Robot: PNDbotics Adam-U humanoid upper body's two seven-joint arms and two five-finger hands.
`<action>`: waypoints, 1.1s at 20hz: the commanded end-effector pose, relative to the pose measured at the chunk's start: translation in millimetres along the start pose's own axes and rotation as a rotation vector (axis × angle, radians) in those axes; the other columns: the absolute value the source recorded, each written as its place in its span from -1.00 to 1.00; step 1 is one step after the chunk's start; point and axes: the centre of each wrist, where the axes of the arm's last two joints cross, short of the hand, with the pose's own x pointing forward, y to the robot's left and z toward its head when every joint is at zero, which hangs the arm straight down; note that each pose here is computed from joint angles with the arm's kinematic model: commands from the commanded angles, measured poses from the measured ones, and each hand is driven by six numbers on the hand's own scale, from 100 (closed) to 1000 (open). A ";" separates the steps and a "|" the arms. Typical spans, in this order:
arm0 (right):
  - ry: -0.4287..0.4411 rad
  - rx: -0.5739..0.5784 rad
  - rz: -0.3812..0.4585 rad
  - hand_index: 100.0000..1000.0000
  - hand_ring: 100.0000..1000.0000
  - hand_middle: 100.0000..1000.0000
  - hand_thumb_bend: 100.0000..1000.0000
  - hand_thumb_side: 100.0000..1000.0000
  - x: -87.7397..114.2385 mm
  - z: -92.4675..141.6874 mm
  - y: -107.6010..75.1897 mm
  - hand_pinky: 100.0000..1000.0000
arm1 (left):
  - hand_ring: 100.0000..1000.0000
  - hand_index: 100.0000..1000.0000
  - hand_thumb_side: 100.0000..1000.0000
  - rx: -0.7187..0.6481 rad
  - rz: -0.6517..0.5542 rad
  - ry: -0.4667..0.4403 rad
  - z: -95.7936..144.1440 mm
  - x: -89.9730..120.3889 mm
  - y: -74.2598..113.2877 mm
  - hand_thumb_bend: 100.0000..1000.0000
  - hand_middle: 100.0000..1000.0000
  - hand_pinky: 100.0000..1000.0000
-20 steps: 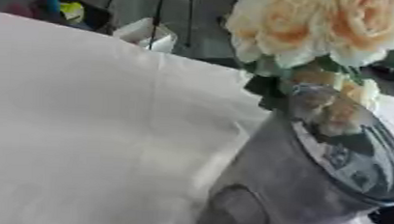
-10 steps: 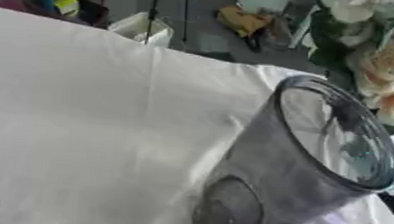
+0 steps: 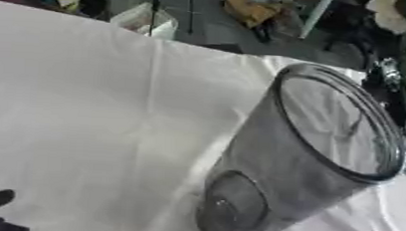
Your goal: Arrange flowers into the vase.
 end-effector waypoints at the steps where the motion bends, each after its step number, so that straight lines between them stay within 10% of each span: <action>1: -0.040 0.008 -0.027 -0.87 -1.00 -1.00 -1.00 0.89 18.8 -18.8 -12.7 -1.00 | 0.40 0.63 1.00 0.012 -0.011 0.003 2.6 2.7 6.5 -0.80 0.72 0.18; 22: -0.078 -0.073 -0.268 -0.86 -1.00 -1.00 -1.00 0.89 45.9 -38.7 -30.6 -1.00 | 0.39 0.63 1.00 0.072 0.017 0.069 19.3 -2.0 9.1 -0.79 0.71 0.18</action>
